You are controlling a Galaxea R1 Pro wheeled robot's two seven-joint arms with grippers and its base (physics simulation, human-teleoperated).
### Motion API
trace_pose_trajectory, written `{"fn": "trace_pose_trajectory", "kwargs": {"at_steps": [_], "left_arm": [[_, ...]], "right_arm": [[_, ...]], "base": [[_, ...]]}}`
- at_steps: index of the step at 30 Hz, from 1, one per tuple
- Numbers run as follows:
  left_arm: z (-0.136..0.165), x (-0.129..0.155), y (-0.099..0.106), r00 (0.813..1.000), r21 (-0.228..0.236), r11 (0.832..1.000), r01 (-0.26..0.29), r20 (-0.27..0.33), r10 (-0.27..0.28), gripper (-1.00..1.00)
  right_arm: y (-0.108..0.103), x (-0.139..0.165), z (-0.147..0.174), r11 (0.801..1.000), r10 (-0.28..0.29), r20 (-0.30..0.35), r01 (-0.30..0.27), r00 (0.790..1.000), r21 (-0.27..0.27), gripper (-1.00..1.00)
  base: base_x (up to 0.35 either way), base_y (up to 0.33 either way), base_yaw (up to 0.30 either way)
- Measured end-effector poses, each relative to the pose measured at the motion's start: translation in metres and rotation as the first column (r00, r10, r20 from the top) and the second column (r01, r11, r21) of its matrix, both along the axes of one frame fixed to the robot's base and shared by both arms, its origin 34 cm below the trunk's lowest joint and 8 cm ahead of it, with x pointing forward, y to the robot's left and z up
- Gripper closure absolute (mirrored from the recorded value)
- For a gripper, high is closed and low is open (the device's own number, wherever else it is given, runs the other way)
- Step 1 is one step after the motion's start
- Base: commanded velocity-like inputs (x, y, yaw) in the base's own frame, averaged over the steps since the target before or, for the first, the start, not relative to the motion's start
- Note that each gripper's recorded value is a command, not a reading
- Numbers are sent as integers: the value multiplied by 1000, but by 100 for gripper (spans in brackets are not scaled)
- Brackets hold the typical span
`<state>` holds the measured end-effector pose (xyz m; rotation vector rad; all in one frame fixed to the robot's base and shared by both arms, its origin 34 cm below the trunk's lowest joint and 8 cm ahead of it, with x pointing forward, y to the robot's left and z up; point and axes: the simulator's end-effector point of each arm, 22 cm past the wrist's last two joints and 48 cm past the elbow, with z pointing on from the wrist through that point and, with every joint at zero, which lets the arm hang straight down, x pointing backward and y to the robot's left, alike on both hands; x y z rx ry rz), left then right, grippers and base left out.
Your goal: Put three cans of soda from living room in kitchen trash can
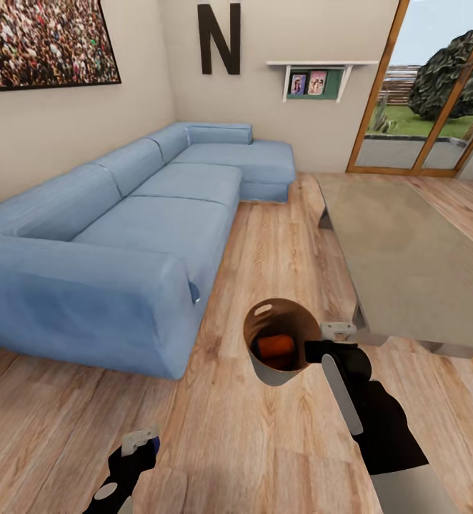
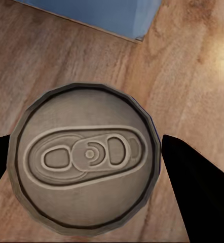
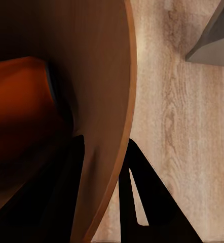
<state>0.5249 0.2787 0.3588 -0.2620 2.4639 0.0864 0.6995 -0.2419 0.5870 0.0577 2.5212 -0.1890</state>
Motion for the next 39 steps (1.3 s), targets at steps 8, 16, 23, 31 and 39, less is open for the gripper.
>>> {"fn": "trace_pose_trajectory", "kwargs": {"at_steps": [8, 16, 23, 31, 39], "left_arm": [[0, 0, 0, 1000, 4, 1000, 5, 1, -5, 100], [0, 0, 0, 1000, 4, 1000, 6, 1, -6, 100], [0, 1, 0, 1000, 4, 1000, 5, 2, -5, 100], [7, 7, -1, 1000, 2, 1000, 6, 18, -6, 100], [26, 14, -2, 1000, -1, 1000, 6, 27, -5, 100]], "right_arm": [[-2, 0, 0, 1000, -1, 0, 1, 1000, -8, 100], [-1, 0, 0, 1000, 0, 1, 0, 1000, -4, 100], [0, 0, 0, 1000, 0, 1, 0, 1000, 2, 100], [0, 0, 2, 1000, 0, 0, 0, 1000, 2, 100], [0, 3, 19, 1000, 0, 1, 0, 1000, 2, 100]], "base": [[-152, 0, 0], [-59, 0, 0], [-4, 0, 0], [0, 0, 0], [0, 0, 0]]}}
